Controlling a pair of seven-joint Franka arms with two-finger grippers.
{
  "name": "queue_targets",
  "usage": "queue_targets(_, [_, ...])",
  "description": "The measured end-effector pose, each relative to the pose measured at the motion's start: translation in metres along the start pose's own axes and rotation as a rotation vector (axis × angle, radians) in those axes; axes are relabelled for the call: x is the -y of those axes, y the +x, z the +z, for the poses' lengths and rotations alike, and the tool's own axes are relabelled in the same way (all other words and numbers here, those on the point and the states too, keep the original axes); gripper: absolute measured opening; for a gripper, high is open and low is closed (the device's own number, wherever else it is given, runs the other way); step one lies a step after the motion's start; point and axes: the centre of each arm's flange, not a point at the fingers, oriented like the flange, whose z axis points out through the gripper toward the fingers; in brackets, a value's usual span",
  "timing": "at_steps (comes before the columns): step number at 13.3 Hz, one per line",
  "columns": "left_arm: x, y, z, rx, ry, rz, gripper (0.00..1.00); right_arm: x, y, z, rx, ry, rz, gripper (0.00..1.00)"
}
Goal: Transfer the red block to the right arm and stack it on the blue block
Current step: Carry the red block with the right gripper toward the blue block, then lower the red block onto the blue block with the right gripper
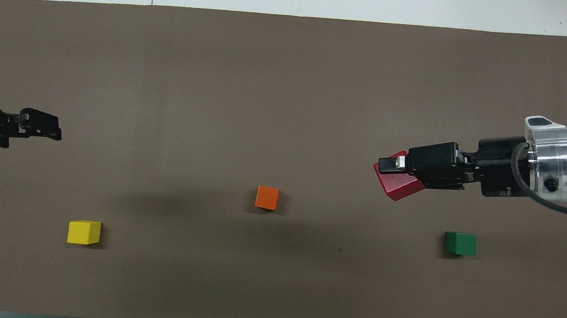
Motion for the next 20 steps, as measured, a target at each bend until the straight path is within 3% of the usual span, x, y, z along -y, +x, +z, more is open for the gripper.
queue_targets(3, [0.004,0.021,-0.004,0.009,0.004,0.003,1.0,-0.011,0.002,-0.014,-0.029,-0.287,-0.013,0.56])
queue_targets(8, [-0.023,0.013,0.015,0.05,0.013,0.055,1.0,-0.037,0.014,-0.033,-0.062,-0.755,-0.088,0.56])
queue_targets(10, [-0.024,0.012,0.015,0.047,0.013,0.058,1.0,-0.043,0.021,-0.033,-0.096,-0.867,-0.11,0.56])
queue_targets(13, [-0.02,0.017,0.01,0.008,0.007,0.05,1.0,-0.065,0.04,-0.024,-0.199,-0.977,-0.094,0.56])
queue_targets(20, [-0.019,0.019,-0.01,-0.015,0.003,0.047,1.0,-0.136,0.075,0.021,-0.324,-1.037,-0.114,0.56])
